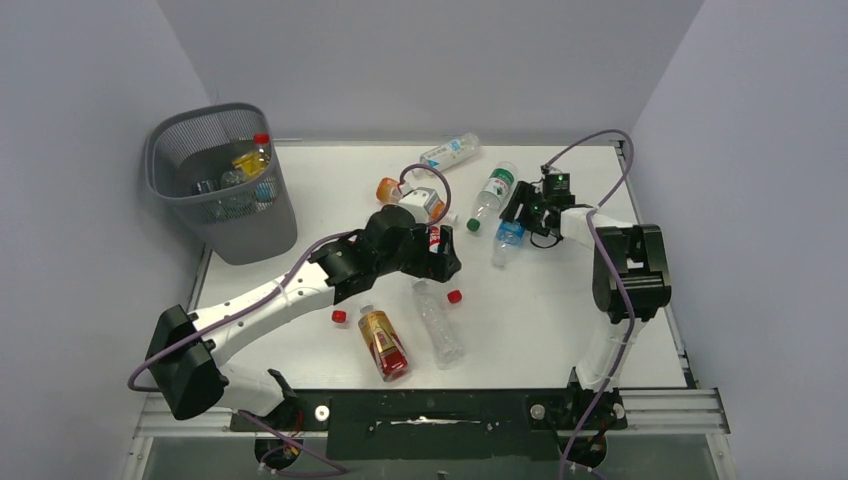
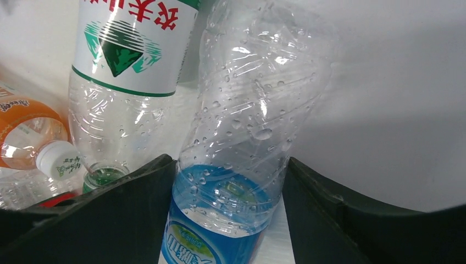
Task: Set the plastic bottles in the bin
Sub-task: Pick up the plastic bottle at the center of the board.
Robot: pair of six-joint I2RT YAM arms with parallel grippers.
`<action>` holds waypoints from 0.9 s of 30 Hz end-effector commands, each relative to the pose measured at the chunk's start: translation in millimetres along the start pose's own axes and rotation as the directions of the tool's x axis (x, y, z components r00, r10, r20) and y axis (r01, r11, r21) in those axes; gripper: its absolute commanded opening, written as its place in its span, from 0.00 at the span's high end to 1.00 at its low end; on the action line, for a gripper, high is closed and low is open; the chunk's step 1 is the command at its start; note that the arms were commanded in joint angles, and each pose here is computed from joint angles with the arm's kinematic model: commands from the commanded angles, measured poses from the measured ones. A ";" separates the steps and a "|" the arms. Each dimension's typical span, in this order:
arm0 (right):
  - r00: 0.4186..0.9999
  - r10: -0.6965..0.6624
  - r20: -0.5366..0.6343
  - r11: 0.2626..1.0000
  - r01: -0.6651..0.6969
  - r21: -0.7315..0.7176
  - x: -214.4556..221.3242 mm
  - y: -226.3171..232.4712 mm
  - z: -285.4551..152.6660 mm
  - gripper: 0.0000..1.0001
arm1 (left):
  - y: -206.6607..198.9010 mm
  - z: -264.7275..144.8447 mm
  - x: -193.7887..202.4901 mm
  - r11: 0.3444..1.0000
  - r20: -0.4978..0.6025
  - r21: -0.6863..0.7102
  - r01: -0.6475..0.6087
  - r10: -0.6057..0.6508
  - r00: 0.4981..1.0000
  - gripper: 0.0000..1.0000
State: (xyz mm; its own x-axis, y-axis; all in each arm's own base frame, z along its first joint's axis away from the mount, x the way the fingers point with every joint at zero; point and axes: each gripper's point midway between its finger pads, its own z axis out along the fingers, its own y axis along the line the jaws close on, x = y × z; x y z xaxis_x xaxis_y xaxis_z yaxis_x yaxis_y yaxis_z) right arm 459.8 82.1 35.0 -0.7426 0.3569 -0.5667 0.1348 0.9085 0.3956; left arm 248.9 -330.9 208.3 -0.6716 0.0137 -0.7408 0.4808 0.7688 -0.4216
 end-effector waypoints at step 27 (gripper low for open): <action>0.983 -0.095 0.155 0.984 0.116 -0.133 62.7 37.9 -149.1 0.41 | -69.9 21.6 5.8 0.967 0.027 0.252 -0.033 0.027 0.999 0.16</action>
State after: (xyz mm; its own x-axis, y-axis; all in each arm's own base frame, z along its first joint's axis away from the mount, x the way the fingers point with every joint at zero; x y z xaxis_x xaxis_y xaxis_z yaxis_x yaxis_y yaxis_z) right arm 320.3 102.9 107.3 -0.6694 0.2988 -0.6801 -0.0166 0.9093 0.4159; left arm 223.8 -382.4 195.2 -0.6857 0.0759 -0.7239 0.5854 0.6485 -0.4865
